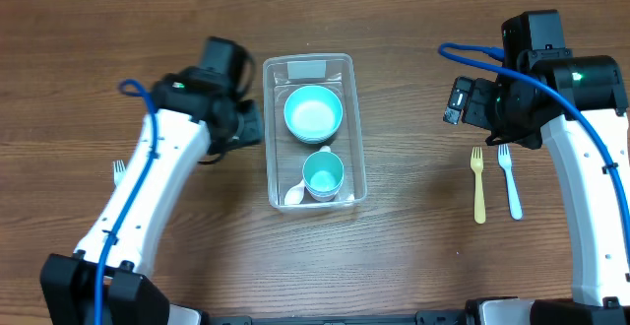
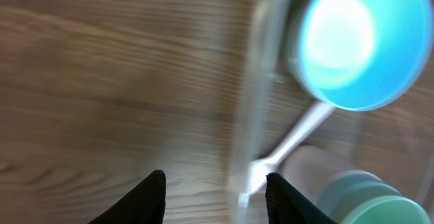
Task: Pack container
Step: 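Carry the white spoon into the container beside the cups, release, then move the left gripper to the white fork and grasp it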
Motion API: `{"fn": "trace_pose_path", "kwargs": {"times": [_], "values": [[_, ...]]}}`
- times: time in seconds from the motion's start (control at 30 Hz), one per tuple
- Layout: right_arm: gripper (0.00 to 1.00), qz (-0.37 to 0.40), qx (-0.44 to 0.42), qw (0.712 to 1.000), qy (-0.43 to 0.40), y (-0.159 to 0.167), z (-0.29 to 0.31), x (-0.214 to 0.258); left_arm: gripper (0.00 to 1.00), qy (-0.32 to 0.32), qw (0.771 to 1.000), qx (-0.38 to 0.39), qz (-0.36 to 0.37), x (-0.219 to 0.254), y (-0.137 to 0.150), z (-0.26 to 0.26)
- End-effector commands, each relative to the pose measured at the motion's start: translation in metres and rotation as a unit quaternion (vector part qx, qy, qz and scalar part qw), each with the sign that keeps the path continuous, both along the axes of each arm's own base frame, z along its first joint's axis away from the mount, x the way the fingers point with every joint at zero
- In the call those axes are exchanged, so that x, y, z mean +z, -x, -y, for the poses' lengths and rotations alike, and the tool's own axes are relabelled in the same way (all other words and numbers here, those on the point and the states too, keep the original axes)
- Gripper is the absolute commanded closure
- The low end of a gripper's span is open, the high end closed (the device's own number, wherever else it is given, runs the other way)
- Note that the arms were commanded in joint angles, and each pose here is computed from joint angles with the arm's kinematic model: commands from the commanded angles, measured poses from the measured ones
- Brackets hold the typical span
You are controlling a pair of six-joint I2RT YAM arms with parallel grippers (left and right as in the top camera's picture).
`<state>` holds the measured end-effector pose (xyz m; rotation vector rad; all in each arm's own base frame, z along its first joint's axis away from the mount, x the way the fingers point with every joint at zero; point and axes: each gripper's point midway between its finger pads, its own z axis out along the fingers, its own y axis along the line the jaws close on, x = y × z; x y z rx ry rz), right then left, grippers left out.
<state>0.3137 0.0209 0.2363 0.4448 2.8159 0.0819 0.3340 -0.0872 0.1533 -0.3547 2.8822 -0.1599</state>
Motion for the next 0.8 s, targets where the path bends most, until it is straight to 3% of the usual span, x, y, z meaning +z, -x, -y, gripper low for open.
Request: {"fn": "trace_pose_path", "kwargs": {"times": [0.0,0.27,0.43,0.5,0.57,0.63,0.77], "values": [[0.00,0.024,-0.003,1.000,0.001,-0.002,0.002,0.013,0.54,-0.012,0.999,0.032,-0.001,0.008,-0.004,-0.048],[0.00,0.024,-0.003,1.000,0.001,-0.002,0.002,0.013,0.52,-0.056,0.989,0.132,-0.047,0.000,0.021,-0.154],[0.00,0.024,-0.003,1.000,0.001,-0.002,0.002,0.013,0.50,-0.051,0.981,0.167,-0.087,-0.025,0.048,-0.185],[0.00,0.024,-0.003,1.000,0.001,-0.002,0.002,0.013,0.46,-0.054,0.976,0.181,-0.104,-0.042,0.060,-0.194],[0.00,0.024,-0.003,1.000,0.001,-0.002,0.002,0.013,0.33,-0.071,0.972,0.186,-0.124,-0.062,0.076,-0.207],[0.00,0.024,-0.003,1.000,0.001,-0.002,0.002,0.013,0.27,-0.098,0.964,0.203,-0.142,-0.081,0.093,-0.222],[0.00,0.024,-0.003,1.000,0.001,-0.002,0.002,0.013,0.15,-0.124,0.966,0.176,-0.145,-0.105,0.107,-0.241]]}}
